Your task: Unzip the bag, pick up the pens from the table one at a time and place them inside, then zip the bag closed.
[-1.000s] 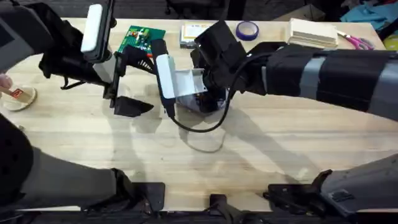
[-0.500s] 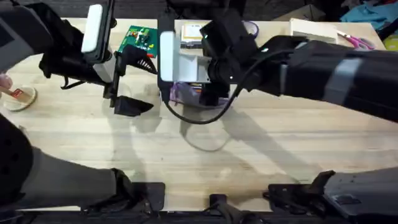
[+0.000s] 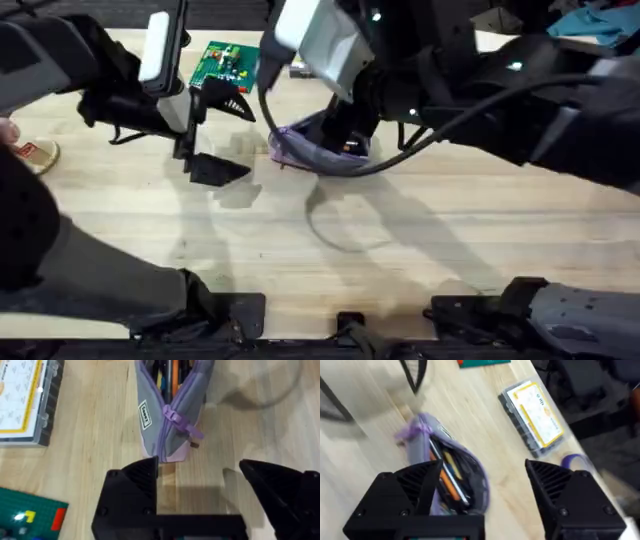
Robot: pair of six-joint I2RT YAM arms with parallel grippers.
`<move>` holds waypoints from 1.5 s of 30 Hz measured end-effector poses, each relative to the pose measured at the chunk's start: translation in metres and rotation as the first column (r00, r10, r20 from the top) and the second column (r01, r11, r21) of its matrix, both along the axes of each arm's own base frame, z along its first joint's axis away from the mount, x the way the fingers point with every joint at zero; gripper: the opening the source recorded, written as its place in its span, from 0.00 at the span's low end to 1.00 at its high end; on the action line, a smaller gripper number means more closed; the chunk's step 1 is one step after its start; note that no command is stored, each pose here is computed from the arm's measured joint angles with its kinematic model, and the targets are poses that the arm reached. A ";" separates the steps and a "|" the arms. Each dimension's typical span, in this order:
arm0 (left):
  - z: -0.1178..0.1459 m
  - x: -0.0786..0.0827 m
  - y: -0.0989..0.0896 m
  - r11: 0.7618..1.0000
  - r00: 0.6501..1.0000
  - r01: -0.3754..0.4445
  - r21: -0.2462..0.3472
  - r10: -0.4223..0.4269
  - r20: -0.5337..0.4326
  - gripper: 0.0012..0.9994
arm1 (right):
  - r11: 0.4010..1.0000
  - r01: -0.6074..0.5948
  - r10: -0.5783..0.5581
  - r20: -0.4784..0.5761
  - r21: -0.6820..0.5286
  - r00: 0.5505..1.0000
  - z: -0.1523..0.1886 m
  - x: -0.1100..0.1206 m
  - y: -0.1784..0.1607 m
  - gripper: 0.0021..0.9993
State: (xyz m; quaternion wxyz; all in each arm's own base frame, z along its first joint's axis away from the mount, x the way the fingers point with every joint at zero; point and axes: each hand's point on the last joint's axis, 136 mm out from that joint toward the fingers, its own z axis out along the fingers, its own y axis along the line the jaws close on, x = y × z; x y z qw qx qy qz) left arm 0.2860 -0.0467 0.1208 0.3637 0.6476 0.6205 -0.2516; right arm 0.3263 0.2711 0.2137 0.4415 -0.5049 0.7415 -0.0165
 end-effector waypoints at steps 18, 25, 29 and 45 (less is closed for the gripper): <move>-0.032 0.047 0.004 0.989 0.995 -0.086 -0.117 0.091 0.034 0.99 | 0.788 0.378 -0.074 -0.535 0.486 0.842 0.019 -0.077 0.066 1.00; -0.033 0.051 0.010 0.977 0.991 -0.131 -0.167 0.135 0.010 0.99 | 0.715 0.495 -0.103 -0.627 0.493 0.772 0.016 -0.076 0.068 1.00; -0.034 0.051 0.010 0.976 0.990 -0.135 -0.170 0.138 0.004 0.99 | 0.680 0.570 -0.132 -0.687 0.462 0.714 -0.001 -0.072 0.074 1.00; -0.034 0.051 0.010 0.976 0.990 -0.135 -0.170 0.138 0.004 0.99 | 0.514 0.701 -0.269 -0.683 0.494 0.679 -0.009 -0.057 0.082 1.00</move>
